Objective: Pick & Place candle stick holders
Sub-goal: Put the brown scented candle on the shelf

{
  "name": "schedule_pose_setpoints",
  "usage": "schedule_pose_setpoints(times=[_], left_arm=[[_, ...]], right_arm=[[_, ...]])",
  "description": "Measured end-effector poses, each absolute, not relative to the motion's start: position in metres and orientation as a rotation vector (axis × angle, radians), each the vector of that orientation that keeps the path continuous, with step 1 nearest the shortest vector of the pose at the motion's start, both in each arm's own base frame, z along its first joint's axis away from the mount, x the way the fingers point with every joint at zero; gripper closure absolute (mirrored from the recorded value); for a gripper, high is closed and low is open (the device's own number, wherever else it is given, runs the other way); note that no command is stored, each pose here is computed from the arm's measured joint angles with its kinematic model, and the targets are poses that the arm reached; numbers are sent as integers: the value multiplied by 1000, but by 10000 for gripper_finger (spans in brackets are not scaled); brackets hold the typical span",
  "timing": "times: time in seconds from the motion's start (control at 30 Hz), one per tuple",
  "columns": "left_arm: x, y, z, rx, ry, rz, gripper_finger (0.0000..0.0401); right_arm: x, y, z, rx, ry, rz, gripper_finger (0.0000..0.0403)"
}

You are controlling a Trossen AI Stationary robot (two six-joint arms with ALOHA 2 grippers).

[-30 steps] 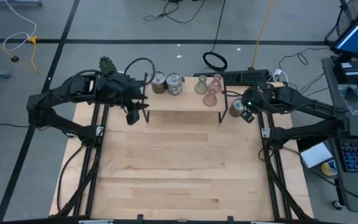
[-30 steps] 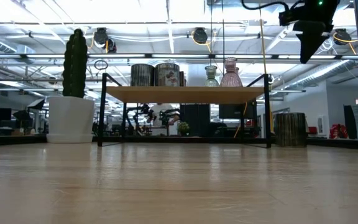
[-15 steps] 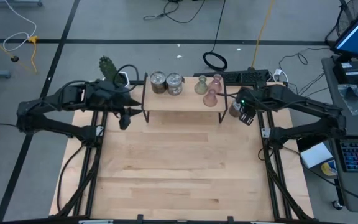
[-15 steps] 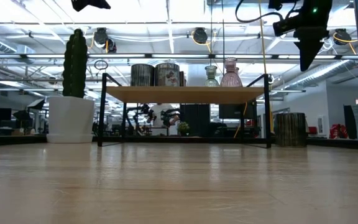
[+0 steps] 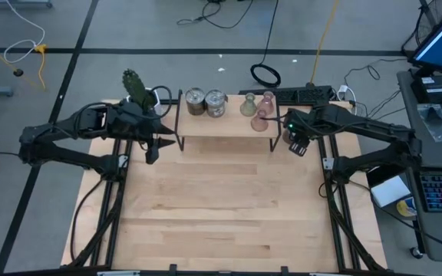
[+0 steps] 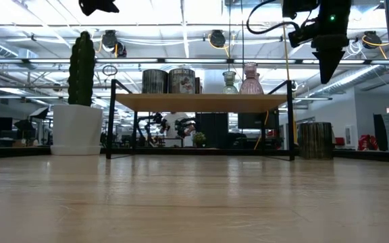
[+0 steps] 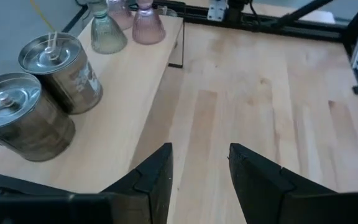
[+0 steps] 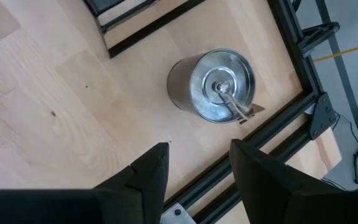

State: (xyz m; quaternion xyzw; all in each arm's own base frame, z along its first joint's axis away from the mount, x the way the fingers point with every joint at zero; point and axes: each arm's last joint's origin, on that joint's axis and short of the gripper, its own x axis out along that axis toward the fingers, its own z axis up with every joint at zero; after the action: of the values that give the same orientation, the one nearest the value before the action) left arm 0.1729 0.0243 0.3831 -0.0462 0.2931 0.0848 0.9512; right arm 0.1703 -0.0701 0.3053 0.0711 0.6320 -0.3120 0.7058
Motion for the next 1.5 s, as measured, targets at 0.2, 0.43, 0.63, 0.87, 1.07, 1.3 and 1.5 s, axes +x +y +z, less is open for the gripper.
schedule_pose_setpoints(times=[0.2,0.43,0.63,0.87,1.07,1.3,1.5], left_arm=[[168,28,367,-63,560,136,242],[147,32,342,-91,484,131,242],[134,32,328,-102,394,153,242],[126,30,318,-128,364,164,242],[125,31,318,-122,359,197,242],[124,33,318,-108,360,259,242],[124,33,318,-107,360,272,242]], right_arm=[[174,-72,304,164,1390,-700,236],[175,-72,303,158,1390,-694,236],[172,-69,283,189,1460,-652,236],[168,-68,250,166,1524,-622,236],[169,-68,242,125,1526,-589,236],[170,-69,242,25,1545,-525,236],[175,-71,243,-58,1513,-456,236]])
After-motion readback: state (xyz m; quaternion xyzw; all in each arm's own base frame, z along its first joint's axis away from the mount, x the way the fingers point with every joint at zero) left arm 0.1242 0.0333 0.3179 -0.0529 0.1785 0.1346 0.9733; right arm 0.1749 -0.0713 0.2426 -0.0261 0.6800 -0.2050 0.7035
